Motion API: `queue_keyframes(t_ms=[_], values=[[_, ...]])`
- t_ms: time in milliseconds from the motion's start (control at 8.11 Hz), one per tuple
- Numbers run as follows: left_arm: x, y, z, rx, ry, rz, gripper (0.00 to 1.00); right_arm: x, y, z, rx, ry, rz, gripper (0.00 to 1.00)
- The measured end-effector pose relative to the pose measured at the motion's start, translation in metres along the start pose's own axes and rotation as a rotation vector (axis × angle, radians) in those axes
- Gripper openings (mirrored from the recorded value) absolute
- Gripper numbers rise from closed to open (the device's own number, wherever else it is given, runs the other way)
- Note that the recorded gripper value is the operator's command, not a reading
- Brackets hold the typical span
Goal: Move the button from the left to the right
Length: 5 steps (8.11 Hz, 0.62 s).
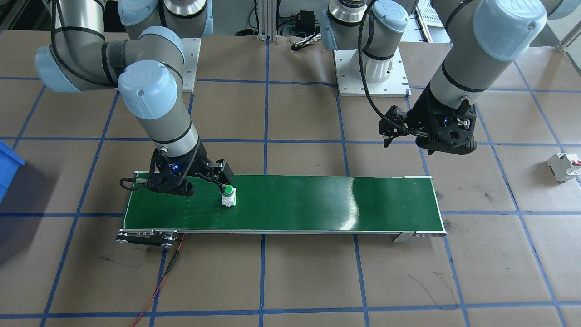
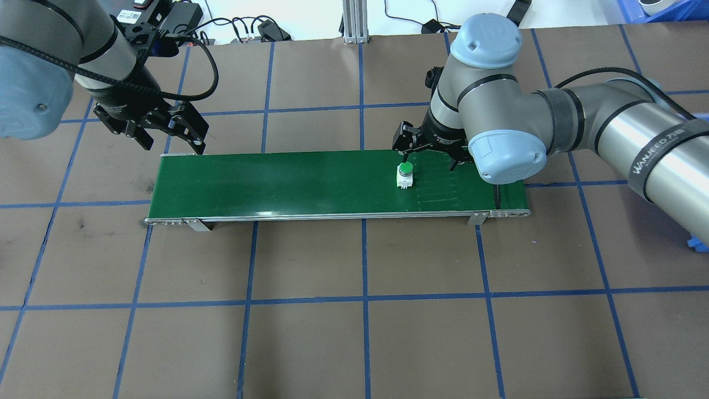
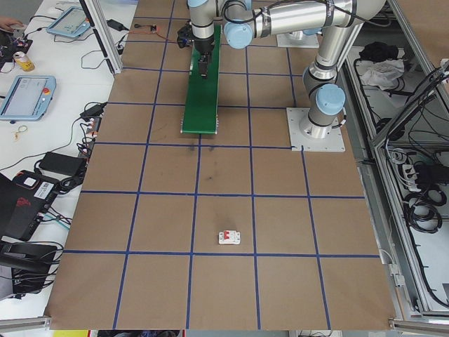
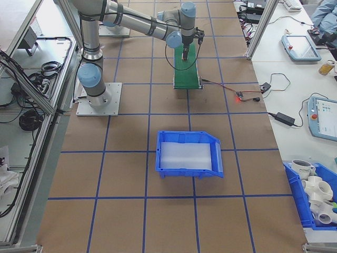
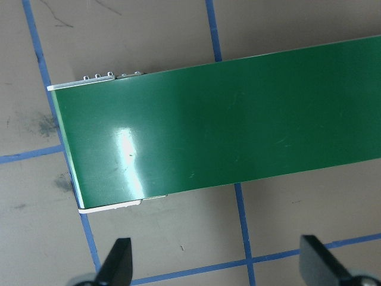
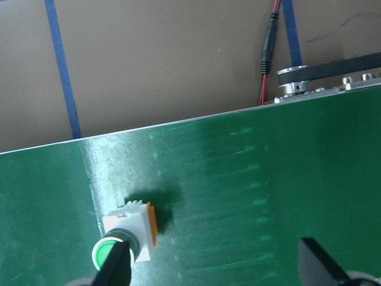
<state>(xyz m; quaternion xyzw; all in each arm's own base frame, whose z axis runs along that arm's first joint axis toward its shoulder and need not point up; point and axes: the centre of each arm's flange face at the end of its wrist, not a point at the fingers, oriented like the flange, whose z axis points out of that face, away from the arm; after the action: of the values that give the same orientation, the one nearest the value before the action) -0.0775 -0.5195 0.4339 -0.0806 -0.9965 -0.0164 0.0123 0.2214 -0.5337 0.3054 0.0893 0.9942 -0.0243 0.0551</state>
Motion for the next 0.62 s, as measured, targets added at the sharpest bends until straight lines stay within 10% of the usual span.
queue_keyframes(t_ms=[494,617], values=[[0.000,0.001,-0.003,0.006,-0.002,0.002,1.00,-0.004,-0.002,0.023,-0.038,0.014,-0.061,0.94],[0.000,0.001,-0.003,0.007,-0.002,0.002,1.00,0.002,-0.005,0.027,-0.037,0.047,-0.088,0.77]])
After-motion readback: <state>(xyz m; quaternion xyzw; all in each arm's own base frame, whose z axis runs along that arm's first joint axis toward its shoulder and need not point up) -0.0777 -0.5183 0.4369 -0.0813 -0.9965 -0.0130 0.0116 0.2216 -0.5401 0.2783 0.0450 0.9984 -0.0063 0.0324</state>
